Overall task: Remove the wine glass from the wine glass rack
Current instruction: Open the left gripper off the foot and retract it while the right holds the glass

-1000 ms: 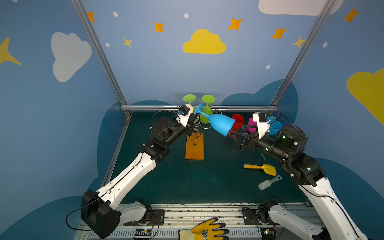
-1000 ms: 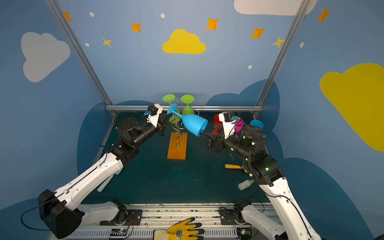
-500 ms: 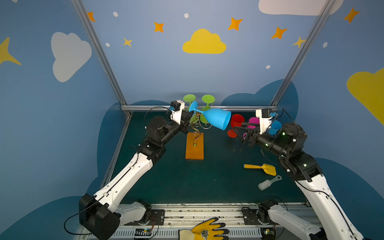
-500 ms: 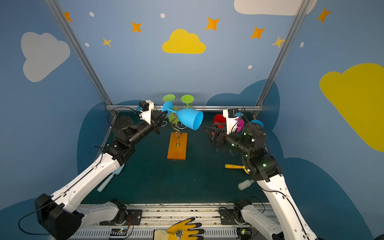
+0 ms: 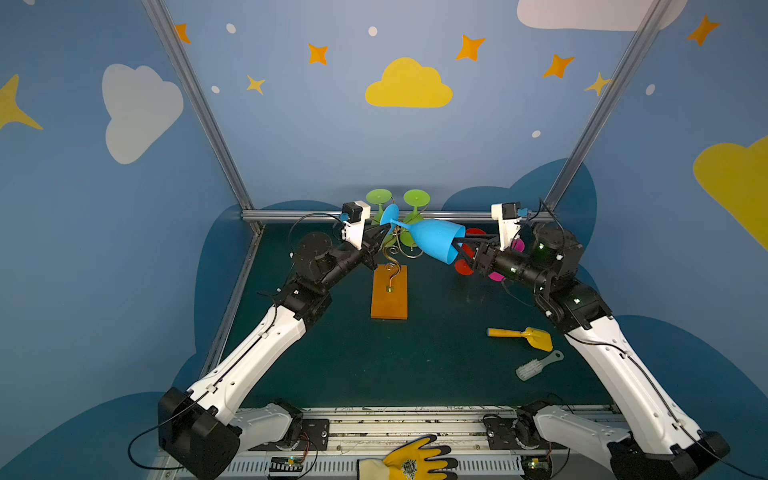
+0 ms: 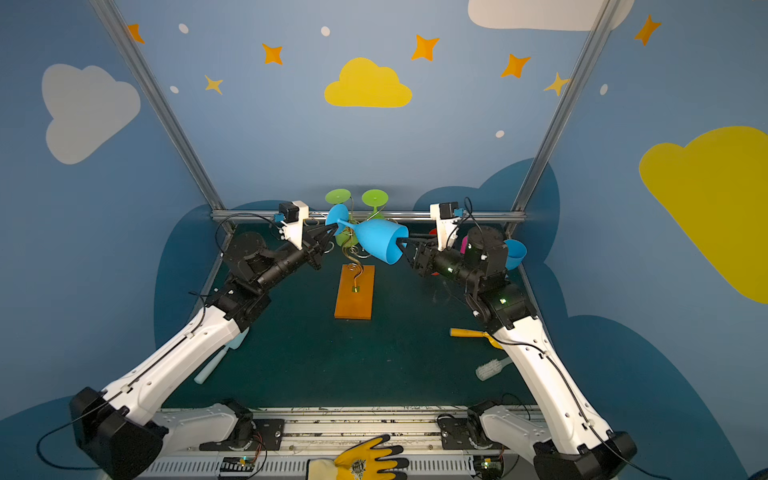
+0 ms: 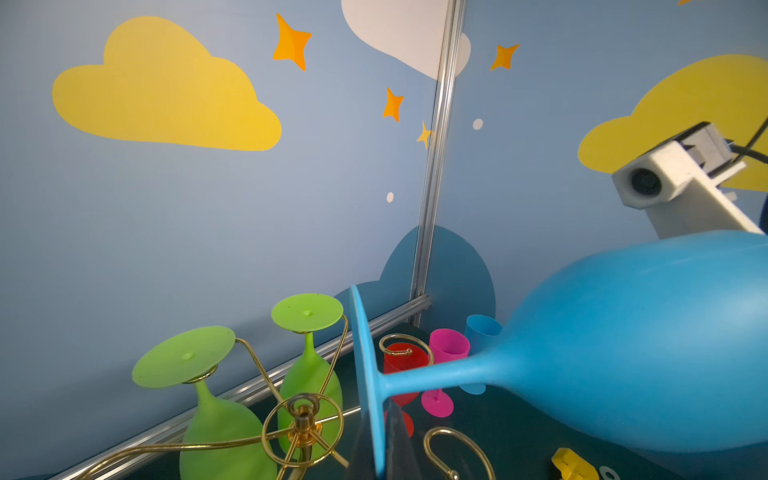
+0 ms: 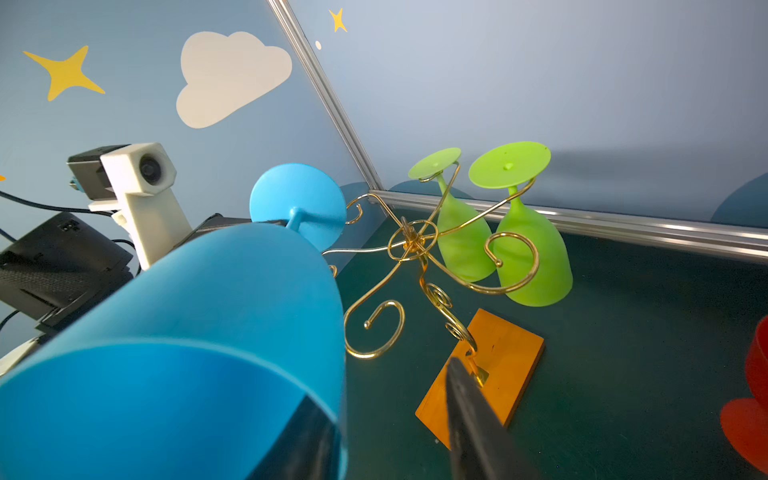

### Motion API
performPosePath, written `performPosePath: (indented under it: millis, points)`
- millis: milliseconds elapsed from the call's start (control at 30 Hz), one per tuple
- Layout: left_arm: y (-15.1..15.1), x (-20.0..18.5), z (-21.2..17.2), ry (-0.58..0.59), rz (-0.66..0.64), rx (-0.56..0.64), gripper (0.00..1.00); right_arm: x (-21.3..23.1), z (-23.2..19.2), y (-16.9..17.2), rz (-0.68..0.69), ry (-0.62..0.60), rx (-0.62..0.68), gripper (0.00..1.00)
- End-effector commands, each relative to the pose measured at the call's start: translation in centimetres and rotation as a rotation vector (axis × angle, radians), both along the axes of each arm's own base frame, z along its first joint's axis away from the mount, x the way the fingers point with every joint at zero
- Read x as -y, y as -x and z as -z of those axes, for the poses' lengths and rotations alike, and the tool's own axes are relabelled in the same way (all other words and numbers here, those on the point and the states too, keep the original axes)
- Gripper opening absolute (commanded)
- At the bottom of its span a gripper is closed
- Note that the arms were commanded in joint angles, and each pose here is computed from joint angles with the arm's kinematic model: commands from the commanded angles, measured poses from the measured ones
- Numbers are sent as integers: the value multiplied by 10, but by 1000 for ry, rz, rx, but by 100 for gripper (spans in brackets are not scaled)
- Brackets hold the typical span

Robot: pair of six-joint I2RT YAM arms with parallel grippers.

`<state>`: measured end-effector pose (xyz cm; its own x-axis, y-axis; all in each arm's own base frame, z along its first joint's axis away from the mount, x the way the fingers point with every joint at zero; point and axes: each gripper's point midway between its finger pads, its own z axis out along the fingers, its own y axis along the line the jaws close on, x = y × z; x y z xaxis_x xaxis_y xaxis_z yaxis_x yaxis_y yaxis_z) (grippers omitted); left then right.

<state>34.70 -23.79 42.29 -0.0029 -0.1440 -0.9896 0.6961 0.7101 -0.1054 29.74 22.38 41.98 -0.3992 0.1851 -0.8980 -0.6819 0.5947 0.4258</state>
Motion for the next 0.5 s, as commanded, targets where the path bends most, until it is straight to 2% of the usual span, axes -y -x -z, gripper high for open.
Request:
performPosePath:
  millis: [0,100,200,300,367,433,467]
  points:
    - [4,0,-3,17,19,-2,3,-5,-27,4,-41,-56,60,31]
    - [7,3,-4,13,51,0,3,-7,-27,3,-51,-60,55,19]
    - [6,2,-3,14,46,-7,4,-8,-28,4,-59,-64,52,1]
    - [6,2,-4,19,47,-6,10,-8,-30,6,-57,-67,51,0]
    - [4,1,-3,19,41,-8,28,-4,-32,7,-45,-70,53,0]
    - [4,-2,-3,19,29,-7,53,0,-35,9,-24,-69,58,0]
    - [4,-3,-4,20,24,-7,61,4,-37,10,-5,-66,63,0]
